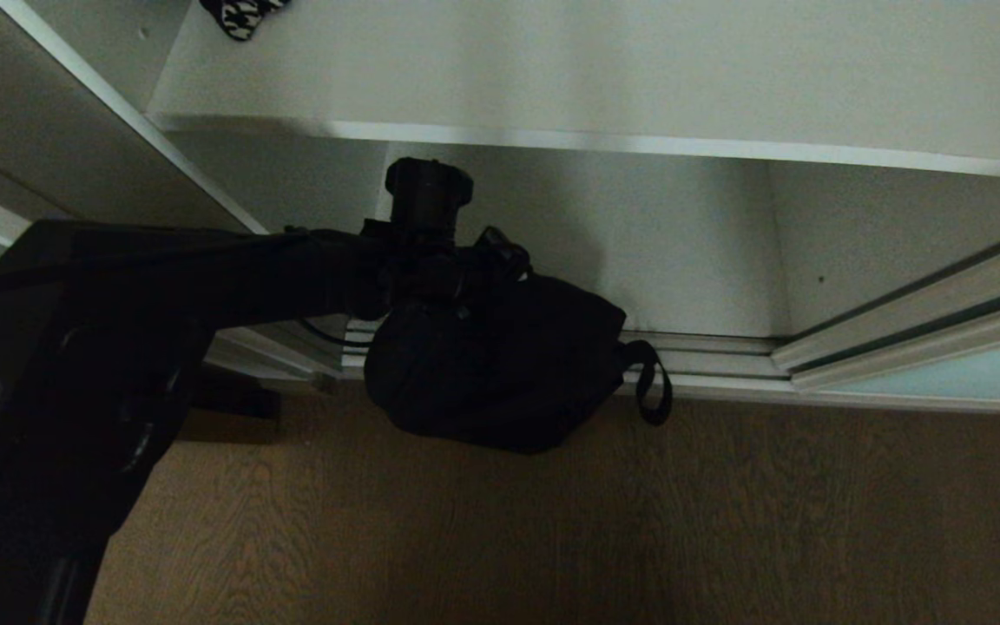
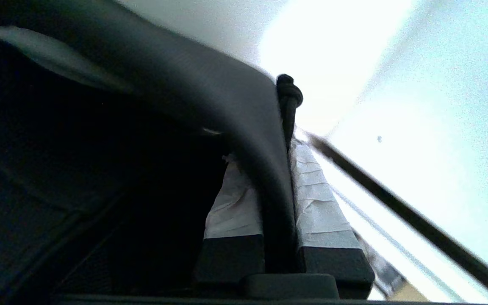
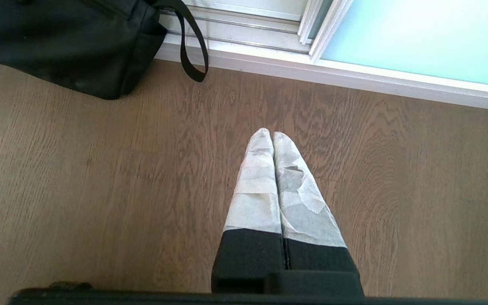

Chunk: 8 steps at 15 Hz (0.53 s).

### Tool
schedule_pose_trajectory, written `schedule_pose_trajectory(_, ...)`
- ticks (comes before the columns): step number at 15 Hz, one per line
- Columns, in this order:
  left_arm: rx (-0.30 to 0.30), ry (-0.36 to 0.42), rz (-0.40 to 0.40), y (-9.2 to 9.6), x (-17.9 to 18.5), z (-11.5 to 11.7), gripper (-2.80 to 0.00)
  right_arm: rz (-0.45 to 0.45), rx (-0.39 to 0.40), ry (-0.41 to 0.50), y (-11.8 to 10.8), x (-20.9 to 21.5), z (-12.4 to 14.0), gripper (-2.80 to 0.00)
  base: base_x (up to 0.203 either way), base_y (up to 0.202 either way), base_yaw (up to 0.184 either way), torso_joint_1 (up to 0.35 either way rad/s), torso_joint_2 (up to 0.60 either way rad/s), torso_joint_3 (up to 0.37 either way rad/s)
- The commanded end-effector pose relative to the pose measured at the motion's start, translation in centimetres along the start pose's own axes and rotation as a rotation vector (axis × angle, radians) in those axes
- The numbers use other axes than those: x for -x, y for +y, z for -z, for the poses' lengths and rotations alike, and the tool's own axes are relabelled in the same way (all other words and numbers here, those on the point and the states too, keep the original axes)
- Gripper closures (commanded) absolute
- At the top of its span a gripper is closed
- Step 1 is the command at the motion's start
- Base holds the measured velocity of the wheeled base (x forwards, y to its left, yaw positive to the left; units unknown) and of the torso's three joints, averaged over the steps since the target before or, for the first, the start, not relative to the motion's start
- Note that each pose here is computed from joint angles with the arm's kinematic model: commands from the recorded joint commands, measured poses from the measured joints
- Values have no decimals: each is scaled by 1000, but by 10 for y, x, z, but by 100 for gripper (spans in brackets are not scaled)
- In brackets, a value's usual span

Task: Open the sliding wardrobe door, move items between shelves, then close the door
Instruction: Place the bag on the lower shelf

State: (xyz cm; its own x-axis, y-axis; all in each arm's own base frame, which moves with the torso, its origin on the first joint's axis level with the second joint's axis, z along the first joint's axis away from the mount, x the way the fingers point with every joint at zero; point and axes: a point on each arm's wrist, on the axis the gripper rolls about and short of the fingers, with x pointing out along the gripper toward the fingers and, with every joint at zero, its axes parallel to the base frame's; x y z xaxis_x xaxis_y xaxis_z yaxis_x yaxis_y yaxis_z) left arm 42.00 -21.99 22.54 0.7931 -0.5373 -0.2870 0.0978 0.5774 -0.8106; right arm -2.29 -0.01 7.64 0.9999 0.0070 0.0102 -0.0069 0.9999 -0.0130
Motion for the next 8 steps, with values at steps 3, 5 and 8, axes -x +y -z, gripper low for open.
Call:
schedule_pose_trajectory(3, -49, -96, 41, 5, -15, -2, 0, -1, 1, -1, 0, 0, 0, 0, 0, 0, 0, 0, 0, 0)
schedule_pose_trajectory(5, -71, -133, 67, 6, -18, -4, 0, -1, 1, -1, 0, 0, 0, 0, 0, 0, 0, 0, 0, 0)
schedule_pose_trajectory(8, -148, -197, 64, 6, -22, -5, 0, -1, 1, -1, 0, 0, 0, 0, 0, 0, 0, 0, 0, 0)
